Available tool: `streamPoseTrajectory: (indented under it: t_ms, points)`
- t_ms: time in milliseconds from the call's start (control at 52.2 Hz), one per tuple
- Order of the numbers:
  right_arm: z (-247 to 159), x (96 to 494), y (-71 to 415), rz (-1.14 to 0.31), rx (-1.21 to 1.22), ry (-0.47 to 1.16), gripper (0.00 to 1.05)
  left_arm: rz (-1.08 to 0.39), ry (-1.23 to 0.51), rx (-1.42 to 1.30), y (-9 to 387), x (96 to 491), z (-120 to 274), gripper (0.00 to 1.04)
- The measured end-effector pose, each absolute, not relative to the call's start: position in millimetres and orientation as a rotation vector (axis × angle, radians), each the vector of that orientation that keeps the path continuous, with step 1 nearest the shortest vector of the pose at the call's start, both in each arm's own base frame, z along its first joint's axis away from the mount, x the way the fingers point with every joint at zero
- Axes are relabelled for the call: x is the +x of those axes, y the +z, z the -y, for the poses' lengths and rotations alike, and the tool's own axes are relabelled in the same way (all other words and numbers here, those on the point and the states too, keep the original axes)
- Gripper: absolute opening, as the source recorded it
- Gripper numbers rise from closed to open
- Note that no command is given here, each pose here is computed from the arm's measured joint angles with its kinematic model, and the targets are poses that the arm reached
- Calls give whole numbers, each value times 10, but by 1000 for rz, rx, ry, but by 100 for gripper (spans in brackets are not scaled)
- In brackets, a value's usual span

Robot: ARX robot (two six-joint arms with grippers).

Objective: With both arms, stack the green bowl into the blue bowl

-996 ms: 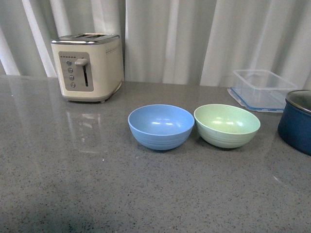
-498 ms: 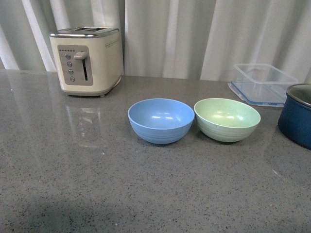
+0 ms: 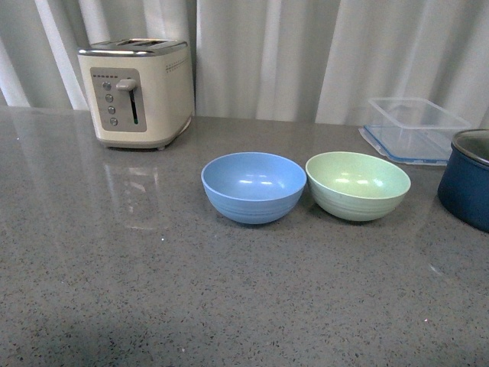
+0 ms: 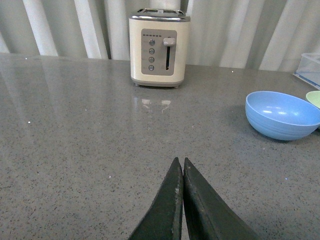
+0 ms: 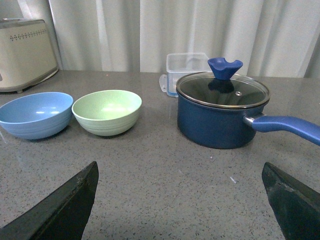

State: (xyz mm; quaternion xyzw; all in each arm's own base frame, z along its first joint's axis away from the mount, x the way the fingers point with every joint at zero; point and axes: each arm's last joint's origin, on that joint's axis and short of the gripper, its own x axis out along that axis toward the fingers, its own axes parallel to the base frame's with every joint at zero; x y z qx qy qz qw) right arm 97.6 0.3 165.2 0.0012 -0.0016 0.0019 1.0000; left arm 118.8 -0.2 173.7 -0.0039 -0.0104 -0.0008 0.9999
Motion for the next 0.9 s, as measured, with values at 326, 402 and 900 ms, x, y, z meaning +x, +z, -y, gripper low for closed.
streamPoseTrajectory:
  t_ms: [326, 402, 900]
  points:
    - [-3, 976, 1652, 3, 2, 4, 95, 25, -2, -8, 1739, 1107, 2, 4]
    - [-3, 976, 1652, 3, 2, 4, 95, 24, -2, -8, 1736, 1096, 2, 4]
    - [-3, 976, 1652, 3, 2, 4, 95, 18, -2, -8, 1705, 966, 2, 19]
